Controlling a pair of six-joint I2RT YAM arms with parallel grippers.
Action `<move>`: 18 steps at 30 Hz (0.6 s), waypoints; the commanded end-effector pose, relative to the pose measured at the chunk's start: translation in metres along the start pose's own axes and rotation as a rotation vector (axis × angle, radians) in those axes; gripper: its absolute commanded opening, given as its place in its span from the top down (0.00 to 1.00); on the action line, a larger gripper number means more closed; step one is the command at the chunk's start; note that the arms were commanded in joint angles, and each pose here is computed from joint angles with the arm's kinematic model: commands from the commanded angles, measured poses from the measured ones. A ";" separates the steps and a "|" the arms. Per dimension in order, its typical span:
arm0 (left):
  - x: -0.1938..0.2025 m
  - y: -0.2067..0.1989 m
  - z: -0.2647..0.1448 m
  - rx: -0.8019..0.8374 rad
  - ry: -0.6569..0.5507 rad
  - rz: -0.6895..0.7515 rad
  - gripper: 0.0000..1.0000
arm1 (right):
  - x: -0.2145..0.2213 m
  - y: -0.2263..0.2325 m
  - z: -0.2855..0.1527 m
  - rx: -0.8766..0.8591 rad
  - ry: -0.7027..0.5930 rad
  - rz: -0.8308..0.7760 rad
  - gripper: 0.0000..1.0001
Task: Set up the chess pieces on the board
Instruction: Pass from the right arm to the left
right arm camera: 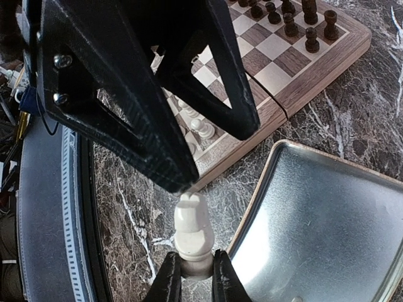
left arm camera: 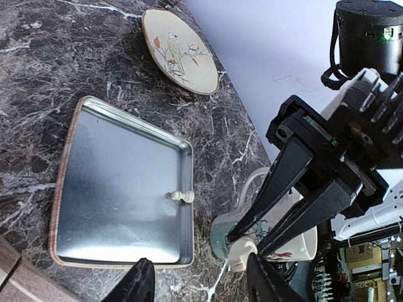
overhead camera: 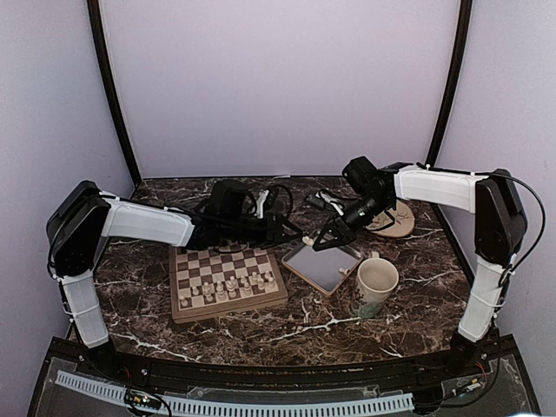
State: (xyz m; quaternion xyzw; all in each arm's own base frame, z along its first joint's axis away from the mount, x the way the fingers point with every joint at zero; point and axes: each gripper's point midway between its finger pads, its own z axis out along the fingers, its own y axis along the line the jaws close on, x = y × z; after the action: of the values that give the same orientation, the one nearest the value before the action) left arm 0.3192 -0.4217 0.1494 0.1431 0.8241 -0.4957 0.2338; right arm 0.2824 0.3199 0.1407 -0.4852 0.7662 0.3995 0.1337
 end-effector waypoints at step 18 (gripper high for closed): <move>0.007 -0.037 0.025 0.158 0.087 -0.067 0.70 | 0.001 0.002 0.004 -0.025 0.009 -0.005 0.88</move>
State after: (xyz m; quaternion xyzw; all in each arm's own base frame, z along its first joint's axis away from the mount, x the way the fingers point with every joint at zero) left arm 0.3053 -0.4544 0.1492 0.1430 0.8085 -0.5444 0.1718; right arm 0.2791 0.3195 0.1387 -0.4851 0.7651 0.4046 0.1248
